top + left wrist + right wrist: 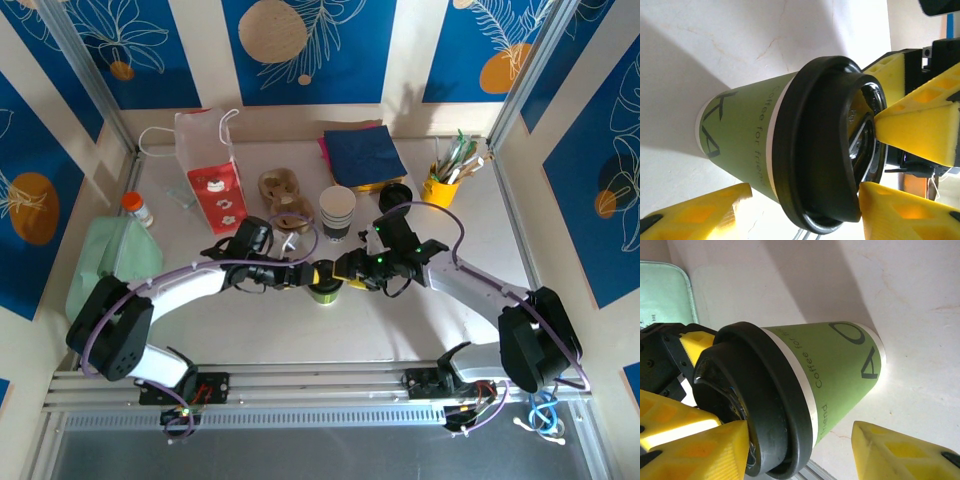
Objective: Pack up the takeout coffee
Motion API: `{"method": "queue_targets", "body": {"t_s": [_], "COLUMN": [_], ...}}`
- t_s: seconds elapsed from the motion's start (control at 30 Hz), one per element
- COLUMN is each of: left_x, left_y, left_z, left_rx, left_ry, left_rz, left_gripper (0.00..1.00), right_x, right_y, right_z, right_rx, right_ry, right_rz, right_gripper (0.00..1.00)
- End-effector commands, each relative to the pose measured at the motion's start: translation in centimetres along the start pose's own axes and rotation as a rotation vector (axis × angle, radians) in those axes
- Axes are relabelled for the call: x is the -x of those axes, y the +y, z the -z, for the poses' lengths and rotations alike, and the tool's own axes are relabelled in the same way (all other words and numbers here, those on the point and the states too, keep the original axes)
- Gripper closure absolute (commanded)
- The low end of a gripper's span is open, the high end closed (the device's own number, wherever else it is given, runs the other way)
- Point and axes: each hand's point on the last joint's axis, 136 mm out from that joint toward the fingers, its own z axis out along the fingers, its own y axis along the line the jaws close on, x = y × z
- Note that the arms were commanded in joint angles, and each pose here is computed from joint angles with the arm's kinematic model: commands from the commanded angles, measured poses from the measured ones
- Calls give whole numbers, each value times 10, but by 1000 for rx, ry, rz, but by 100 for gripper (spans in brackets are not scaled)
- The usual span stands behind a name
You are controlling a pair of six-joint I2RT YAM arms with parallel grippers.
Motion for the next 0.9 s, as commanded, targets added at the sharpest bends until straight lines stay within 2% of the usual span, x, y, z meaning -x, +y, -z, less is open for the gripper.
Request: {"method": "queue_targets", "body": {"t_s": [0.0, 0.33, 0.87], "left_x": [-35, -25, 0], "left_y": [51, 39, 0], "left_z": [-10, -7, 8], "left_rx": [169, 150, 77], "left_ry": [84, 73, 2], "left_rz": [75, 48, -8], "left_gripper": [44, 44, 42], "right_x": [-19, -16, 5], "right_y": [-44, -40, 7], "right_z": [-14, -11, 9], "right_rx": [-129, -132, -52], "right_ry": [55, 49, -5], "right_rz": [-68, -55, 27], "right_gripper": [45, 45, 42]}}
